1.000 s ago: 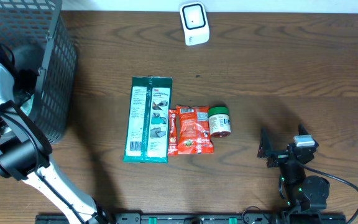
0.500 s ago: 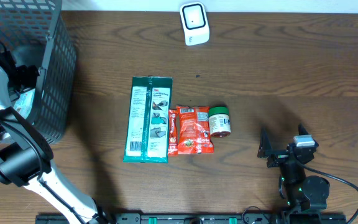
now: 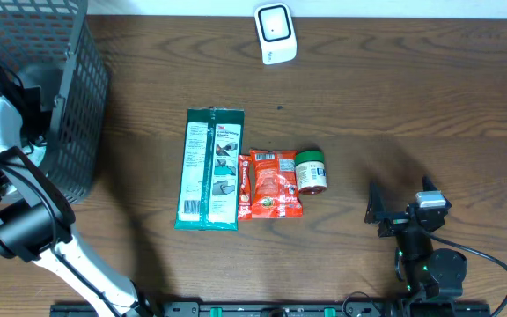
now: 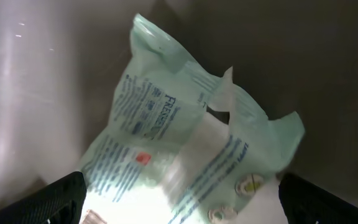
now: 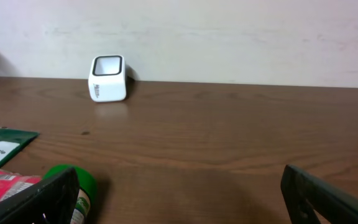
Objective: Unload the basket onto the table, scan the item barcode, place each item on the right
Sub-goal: 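Reach the left gripper into the basket and grasp the pale green wipes pack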
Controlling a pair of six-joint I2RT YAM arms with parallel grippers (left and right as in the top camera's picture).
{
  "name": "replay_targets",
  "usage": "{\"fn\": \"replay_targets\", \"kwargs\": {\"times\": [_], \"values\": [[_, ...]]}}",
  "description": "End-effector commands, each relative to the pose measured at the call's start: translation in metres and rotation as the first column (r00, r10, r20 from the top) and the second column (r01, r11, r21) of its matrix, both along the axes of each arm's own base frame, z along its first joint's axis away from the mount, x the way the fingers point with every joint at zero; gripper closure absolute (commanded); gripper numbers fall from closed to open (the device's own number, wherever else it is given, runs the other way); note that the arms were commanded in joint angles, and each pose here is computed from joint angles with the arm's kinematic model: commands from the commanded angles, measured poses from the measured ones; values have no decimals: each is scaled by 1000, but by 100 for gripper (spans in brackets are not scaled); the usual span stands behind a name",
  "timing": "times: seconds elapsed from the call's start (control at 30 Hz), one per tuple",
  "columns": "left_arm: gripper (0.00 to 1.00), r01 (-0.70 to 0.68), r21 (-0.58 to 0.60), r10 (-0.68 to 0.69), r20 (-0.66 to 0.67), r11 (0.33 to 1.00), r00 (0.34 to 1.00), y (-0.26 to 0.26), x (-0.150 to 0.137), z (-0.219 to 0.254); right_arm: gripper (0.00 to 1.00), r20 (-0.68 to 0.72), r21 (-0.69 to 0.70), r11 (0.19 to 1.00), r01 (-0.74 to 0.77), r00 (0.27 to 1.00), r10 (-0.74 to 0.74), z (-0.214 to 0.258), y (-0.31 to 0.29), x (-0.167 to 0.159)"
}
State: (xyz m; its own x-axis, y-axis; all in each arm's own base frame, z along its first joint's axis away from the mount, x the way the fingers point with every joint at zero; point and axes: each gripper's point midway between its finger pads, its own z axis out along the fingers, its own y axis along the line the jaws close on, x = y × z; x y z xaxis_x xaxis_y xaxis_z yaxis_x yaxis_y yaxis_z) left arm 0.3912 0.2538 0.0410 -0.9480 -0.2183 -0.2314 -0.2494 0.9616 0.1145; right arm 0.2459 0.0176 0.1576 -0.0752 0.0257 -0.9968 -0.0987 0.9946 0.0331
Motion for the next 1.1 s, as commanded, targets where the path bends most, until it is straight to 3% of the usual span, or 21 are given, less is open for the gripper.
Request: {"fn": "replay_targets", "kwargs": {"times": [0.0, 0.1, 0.23, 0.47, 0.6, 0.8, 1.07], "values": [[3, -20, -29, 18, -44, 999, 999, 0, -7, -24, 1, -2, 2, 1000, 12, 1000, -12, -1, -3, 0], [14, -65, -47, 64, -8, 997, 998, 0, -1, -22, 1, -2, 2, 1000, 12, 1000, -12, -1, -3, 0], [21, -223, -78, 225, 26, 972, 974, 1, 3, -21, 1, -2, 2, 1000, 12, 1000, -12, -1, -3, 0], [19, -462, -138, 475, 85, 876, 876, 6, 10, -10, 1, -2, 2, 1000, 12, 1000, -12, -1, -3, 0], [8, -453, -131, 470, 159, 882, 868, 14, 22, 18, 1, -2, 2, 1000, 12, 1000, -12, -1, -3, 0], [2, -388, -91, 398, 247, 917, 883, 19, 30, 54, 1, -2, 2, 1000, 12, 1000, -12, -1, -3, 0], [2, -145, -11, 145, 120, 989, 982, 11, 15, 23, 1, -2, 2, 1000, 12, 1000, -12, -1, -3, 0]]}}
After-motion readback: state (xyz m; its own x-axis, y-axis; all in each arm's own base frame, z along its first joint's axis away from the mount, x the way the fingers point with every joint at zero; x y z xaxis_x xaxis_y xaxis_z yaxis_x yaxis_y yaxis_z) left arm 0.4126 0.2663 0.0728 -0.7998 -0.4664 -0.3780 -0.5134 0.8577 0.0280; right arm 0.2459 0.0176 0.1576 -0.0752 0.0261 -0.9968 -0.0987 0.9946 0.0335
